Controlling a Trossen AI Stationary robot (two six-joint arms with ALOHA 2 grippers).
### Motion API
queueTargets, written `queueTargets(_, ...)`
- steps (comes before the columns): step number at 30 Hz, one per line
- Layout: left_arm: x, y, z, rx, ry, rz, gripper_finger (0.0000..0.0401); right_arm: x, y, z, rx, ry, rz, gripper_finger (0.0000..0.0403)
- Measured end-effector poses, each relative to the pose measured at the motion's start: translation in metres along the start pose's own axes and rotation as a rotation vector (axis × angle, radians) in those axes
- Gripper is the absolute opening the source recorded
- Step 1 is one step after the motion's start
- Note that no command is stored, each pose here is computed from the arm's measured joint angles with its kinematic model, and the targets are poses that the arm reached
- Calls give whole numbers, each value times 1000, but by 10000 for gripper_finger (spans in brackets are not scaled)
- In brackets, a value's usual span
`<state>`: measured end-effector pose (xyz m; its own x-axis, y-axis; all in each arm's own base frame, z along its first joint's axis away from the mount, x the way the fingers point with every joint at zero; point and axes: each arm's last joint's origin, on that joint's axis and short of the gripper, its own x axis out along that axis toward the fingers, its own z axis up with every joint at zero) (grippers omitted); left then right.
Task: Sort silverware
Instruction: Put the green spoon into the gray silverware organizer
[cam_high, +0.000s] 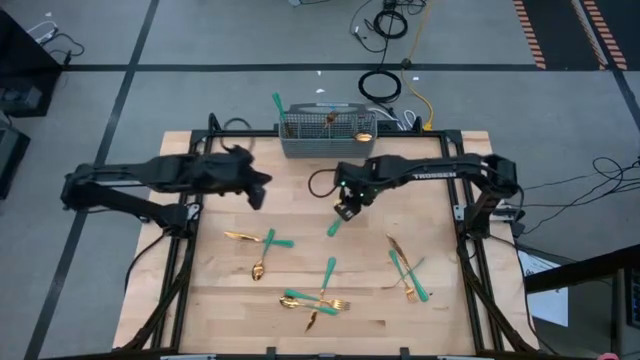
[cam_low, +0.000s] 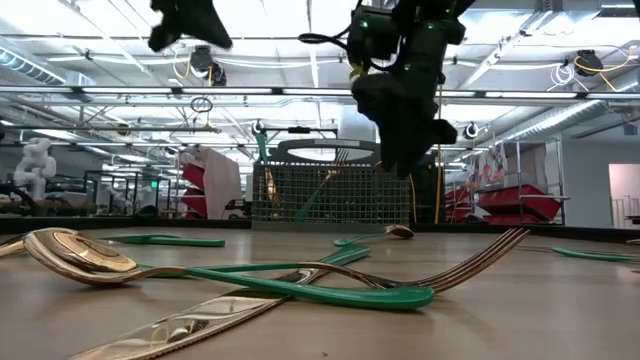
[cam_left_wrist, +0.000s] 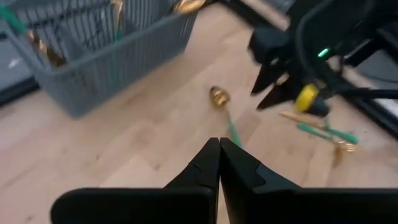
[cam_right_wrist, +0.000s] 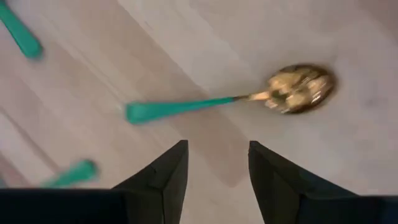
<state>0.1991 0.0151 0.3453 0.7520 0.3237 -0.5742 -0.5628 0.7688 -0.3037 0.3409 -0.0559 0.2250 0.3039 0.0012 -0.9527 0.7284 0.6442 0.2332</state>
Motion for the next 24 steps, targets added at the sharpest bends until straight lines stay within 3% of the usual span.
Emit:
queueTargets(7, -33, 10, 3, 83, -85, -64, 15, 1, 4, 5, 372, -82, 4, 162)
queueTargets(11, -41, 14, 2, 122, -87, -69, 15, 4, 1, -3, 473, -43, -68, 175)
queueTargets(18, -43, 16, 0, 171, -73, -63, 15, 6, 3, 1, 616, -116, -62, 182)
queueTargets(24, -43, 17, -2, 221, -57, -52, 15, 34, 6, 5, 657, -93, -85, 183)
